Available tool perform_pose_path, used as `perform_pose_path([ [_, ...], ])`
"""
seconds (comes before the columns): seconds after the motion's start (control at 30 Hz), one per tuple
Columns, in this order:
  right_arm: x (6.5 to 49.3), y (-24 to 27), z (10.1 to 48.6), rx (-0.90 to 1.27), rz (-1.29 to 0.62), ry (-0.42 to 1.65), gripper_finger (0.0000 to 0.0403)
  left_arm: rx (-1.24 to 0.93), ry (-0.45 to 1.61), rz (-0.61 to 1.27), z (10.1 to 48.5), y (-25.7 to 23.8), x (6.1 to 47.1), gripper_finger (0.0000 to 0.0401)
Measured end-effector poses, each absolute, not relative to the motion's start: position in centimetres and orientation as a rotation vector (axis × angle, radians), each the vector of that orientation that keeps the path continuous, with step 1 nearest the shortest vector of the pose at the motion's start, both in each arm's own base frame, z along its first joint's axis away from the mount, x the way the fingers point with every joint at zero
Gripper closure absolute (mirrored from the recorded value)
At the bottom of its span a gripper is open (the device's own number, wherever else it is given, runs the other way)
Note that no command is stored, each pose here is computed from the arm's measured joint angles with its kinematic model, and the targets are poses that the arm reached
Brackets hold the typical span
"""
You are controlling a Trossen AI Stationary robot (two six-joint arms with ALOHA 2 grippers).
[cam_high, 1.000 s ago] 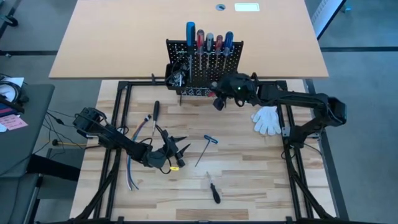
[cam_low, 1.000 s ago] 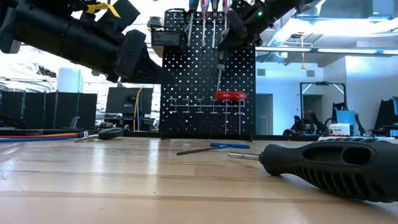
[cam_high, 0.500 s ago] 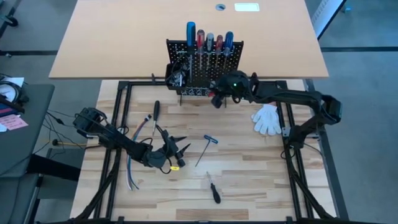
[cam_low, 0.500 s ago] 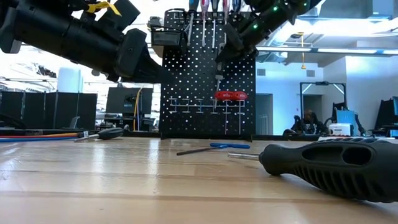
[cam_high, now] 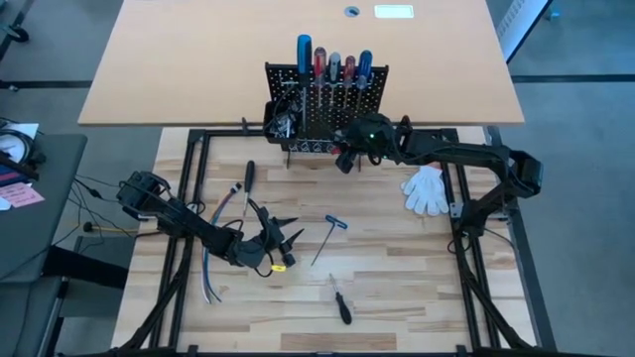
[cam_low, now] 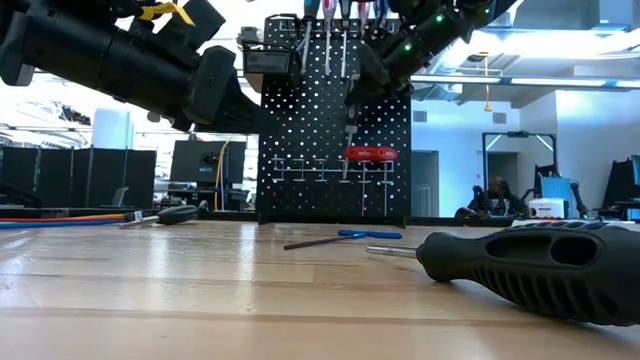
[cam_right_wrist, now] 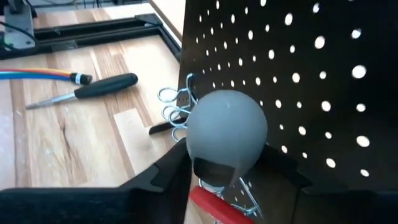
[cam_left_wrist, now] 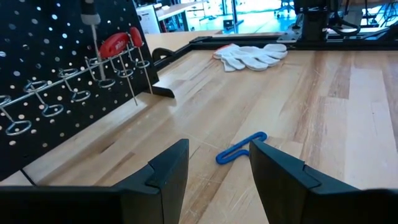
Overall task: Hang tools onto peg board
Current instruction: Hang the gray screwdriver on the black pegboard, then hang the black screwdriver on the black pegboard
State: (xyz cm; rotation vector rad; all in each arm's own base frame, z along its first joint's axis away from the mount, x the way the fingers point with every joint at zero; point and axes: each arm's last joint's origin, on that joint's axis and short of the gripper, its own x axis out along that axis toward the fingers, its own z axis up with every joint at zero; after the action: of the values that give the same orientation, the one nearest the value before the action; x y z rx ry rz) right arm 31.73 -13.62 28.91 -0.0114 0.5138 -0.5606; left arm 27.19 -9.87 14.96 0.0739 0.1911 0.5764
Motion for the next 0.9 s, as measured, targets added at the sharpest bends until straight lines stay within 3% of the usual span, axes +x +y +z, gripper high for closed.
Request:
perform_pose_path([
  [0.17,31.7,-13.6,28.9,-0.01,-0.555,0.519,0.0145,0.072,0.189,0.576,15.0,-9.9,27.2,0.0237],
  [0.3,31.4,-13.5,29.4,-0.014,-0.554,0.506,0.0103,0.072,0.188,0.577,15.0,-9.9,27.2,0.0237],
  [0.67,30.7,-11.0,28.6,-0.112,-0.433,0.707,0.0099,0.07,0.187,0.577,15.0,-9.9,27.2,0.0237],
  [0.9,29.8,-6.7,28.8,-0.214,-0.4,0.816,0.0101,0.066,0.185,0.572,15.0,-10.0,27.2,0.0237],
])
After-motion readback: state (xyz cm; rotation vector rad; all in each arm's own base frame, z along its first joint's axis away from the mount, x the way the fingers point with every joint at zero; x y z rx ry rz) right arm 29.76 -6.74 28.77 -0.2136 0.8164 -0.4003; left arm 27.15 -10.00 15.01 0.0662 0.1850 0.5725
